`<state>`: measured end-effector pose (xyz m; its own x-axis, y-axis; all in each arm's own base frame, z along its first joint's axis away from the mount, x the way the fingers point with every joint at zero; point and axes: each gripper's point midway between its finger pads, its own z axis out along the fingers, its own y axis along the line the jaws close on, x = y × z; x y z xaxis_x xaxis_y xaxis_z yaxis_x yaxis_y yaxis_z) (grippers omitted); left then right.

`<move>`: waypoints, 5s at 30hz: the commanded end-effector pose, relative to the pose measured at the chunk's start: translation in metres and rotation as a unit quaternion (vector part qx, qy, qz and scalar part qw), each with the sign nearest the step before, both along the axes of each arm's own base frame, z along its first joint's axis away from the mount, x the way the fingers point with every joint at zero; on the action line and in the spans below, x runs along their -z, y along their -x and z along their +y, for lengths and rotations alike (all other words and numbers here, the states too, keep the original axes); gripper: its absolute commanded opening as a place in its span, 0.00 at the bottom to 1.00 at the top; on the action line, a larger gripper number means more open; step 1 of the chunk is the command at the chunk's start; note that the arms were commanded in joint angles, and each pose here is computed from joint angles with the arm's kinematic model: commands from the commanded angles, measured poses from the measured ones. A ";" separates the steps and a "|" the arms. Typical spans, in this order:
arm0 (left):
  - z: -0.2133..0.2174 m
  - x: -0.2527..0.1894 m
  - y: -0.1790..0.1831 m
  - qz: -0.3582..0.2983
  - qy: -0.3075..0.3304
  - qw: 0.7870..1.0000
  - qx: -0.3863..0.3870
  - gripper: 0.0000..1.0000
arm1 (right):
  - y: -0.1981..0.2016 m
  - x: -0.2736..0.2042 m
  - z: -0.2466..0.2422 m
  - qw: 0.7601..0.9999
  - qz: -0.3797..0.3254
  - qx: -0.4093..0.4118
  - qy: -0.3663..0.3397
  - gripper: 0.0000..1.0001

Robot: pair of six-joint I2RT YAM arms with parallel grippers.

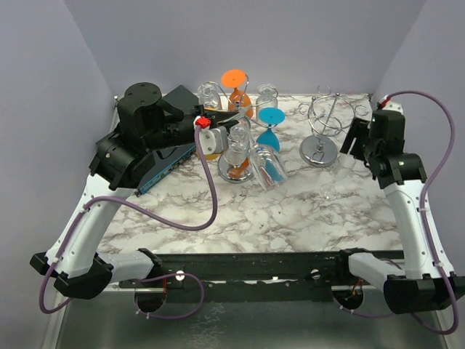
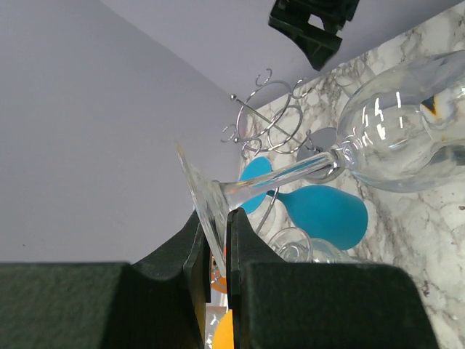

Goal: Place the wine glass upside down on the wine glass rack
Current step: Adjust the wine glass at the center of the board, then turn the wine glass upside down at the wine rack.

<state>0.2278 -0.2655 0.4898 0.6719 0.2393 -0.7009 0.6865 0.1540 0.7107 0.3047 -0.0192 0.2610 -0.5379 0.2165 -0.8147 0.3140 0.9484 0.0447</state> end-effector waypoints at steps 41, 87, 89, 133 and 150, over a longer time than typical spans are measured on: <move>-0.119 0.024 0.038 -0.370 -0.062 0.908 0.187 0.00 | 0.114 -0.057 0.189 0.729 -0.263 -0.609 -0.169 1.00; -0.124 0.012 0.010 -0.365 -0.056 0.923 0.104 0.96 | 0.038 -0.079 0.166 0.787 -0.368 -0.489 -0.081 0.46; -0.116 0.010 0.001 -0.352 -0.063 0.931 0.072 0.99 | 0.025 -0.085 0.153 0.808 -0.372 -0.453 -0.058 0.46; 0.097 0.023 -0.068 0.194 0.037 0.904 -0.379 0.99 | -0.093 0.060 -0.097 0.960 -0.261 -0.067 0.073 0.30; 0.092 0.034 -0.064 0.205 0.026 0.908 -0.365 0.99 | -0.143 0.074 -0.117 0.952 -0.275 -0.102 0.087 0.28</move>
<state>0.2987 -0.1746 0.4517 0.0190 0.4945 -0.8690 0.5837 0.7002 0.4111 0.4267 -0.1320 0.1457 -0.1725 0.0698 -0.9825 0.1466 0.9882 0.0445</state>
